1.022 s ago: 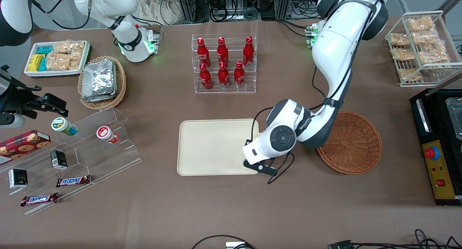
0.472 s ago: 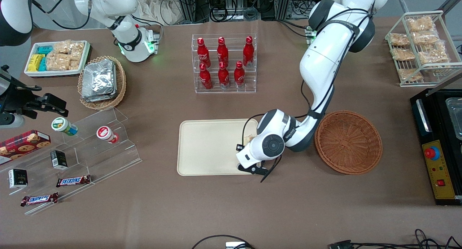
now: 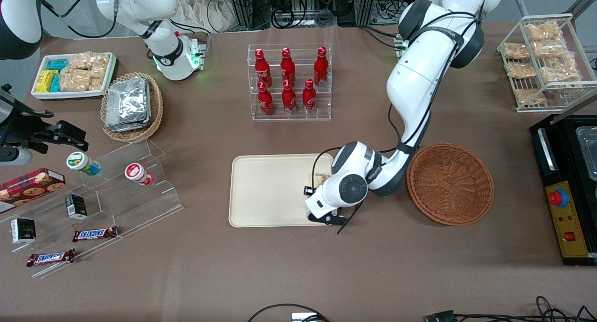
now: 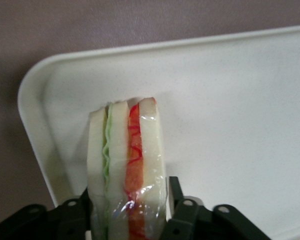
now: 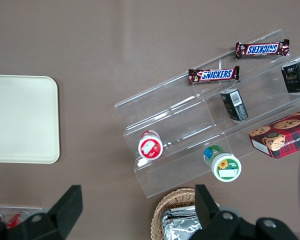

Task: Place sandwich from basket to tray

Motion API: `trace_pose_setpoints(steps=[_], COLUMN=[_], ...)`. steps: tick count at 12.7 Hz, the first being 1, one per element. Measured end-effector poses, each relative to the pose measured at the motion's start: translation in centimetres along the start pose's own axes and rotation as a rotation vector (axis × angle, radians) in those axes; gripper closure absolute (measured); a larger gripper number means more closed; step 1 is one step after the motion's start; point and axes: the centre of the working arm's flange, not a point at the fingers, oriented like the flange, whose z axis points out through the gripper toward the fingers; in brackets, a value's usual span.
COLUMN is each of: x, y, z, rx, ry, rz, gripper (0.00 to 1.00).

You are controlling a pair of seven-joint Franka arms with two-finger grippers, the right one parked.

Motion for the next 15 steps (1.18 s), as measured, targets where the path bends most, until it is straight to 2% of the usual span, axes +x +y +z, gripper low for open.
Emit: trace_pose_setpoints(steps=[2,3,4,6,8,10,13,15], x=[1.1,1.4,1.4,0.2,-2.8,-7.1,-13.4,-16.5], y=[-0.3,-1.0,-2.5,-8.4,-16.5,-23.7,-29.0,-29.1], z=[-4.4,-7.9,-12.2,-22.5,-32.6,-40.5,-46.9,-46.9], rx=[-0.017,-0.018,-0.006,0.051,0.131,0.171,0.197,0.213], ry=[0.059,0.075,0.064,0.015,-0.032,-0.075,-0.093,-0.109], rz=[-0.008,-0.019,-0.039,-0.091,-0.08,-0.077,-0.134,-0.144], gripper=[0.1,0.01,0.0,0.0,0.0,0.0,0.0,0.0])
